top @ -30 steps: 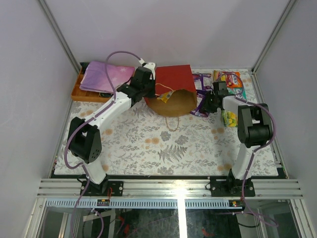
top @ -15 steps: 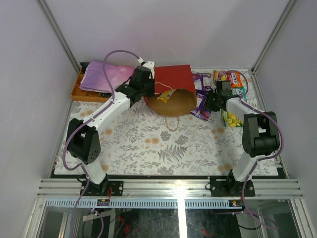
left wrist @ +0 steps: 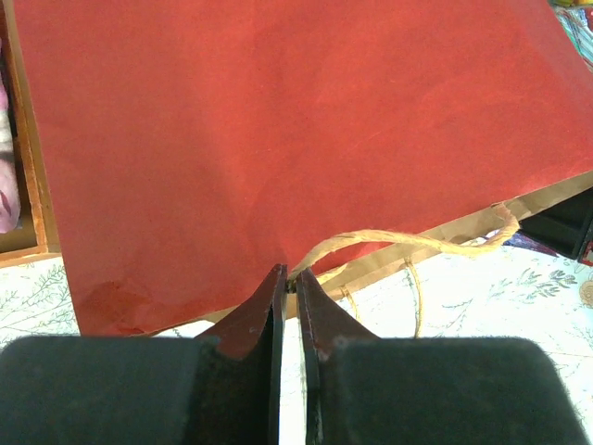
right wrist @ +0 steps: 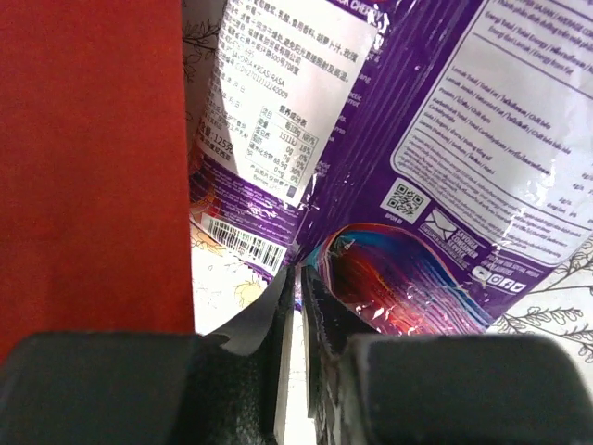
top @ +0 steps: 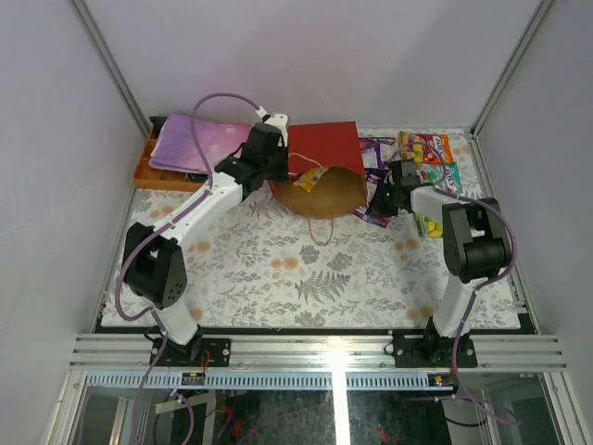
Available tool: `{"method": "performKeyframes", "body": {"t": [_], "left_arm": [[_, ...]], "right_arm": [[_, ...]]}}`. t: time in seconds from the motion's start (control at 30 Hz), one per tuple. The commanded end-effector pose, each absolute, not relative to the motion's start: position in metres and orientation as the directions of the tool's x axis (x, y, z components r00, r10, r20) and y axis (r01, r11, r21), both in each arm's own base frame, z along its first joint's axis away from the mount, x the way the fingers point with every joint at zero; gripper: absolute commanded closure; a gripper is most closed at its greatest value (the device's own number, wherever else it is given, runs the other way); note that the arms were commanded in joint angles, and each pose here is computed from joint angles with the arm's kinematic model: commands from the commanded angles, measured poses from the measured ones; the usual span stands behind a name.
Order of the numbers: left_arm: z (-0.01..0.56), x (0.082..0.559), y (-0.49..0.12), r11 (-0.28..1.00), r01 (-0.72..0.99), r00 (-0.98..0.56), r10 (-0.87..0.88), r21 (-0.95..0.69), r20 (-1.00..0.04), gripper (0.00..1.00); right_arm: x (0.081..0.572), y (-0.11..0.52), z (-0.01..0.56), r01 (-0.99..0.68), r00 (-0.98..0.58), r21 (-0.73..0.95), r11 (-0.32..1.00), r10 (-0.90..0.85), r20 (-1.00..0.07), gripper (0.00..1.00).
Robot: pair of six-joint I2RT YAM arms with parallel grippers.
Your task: Take the snacks out of the paper bag
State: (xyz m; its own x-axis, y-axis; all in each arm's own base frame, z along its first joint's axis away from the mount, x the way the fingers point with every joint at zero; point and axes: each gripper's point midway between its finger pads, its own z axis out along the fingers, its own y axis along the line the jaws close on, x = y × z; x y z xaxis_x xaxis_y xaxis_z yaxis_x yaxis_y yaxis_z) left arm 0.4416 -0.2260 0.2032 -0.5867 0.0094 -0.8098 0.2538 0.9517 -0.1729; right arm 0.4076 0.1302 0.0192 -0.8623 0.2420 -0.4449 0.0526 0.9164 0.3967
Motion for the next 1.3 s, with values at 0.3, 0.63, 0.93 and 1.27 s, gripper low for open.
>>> {"method": "performKeyframes", "body": {"t": [0.3, 0.63, 0.93, 1.27], "left_arm": [[0.213, 0.438, -0.206, 0.966, 0.223, -0.561, 0.020, -0.128, -0.827, 0.93], [0.219, 0.432, -0.211, 0.954, 0.271, -0.556, 0.046, -0.129, -0.830, 0.93], [0.224, 0.431, -0.209, 0.954, 0.275, -0.548, 0.051, -0.122, -0.835, 0.92], [0.232, 0.429, -0.211, 0.948, 0.289, -0.535, 0.044, -0.133, -0.844, 0.92]], "right_arm": [[0.362, 0.112, -0.016, 0.156, -0.895, 0.409, 0.899, 0.304, -0.326, 0.91], [0.347, 0.090, -0.015, 0.253, -0.865, 0.451, 0.856, 0.409, -0.290, 0.92], [0.333, 0.074, -0.005, 0.290, -0.847, 0.437, 0.851, 0.441, -0.296, 0.93], [0.348, 0.064, 0.069, 0.194, -0.730, 0.461, 0.866, 0.442, -0.521, 0.70]]}}
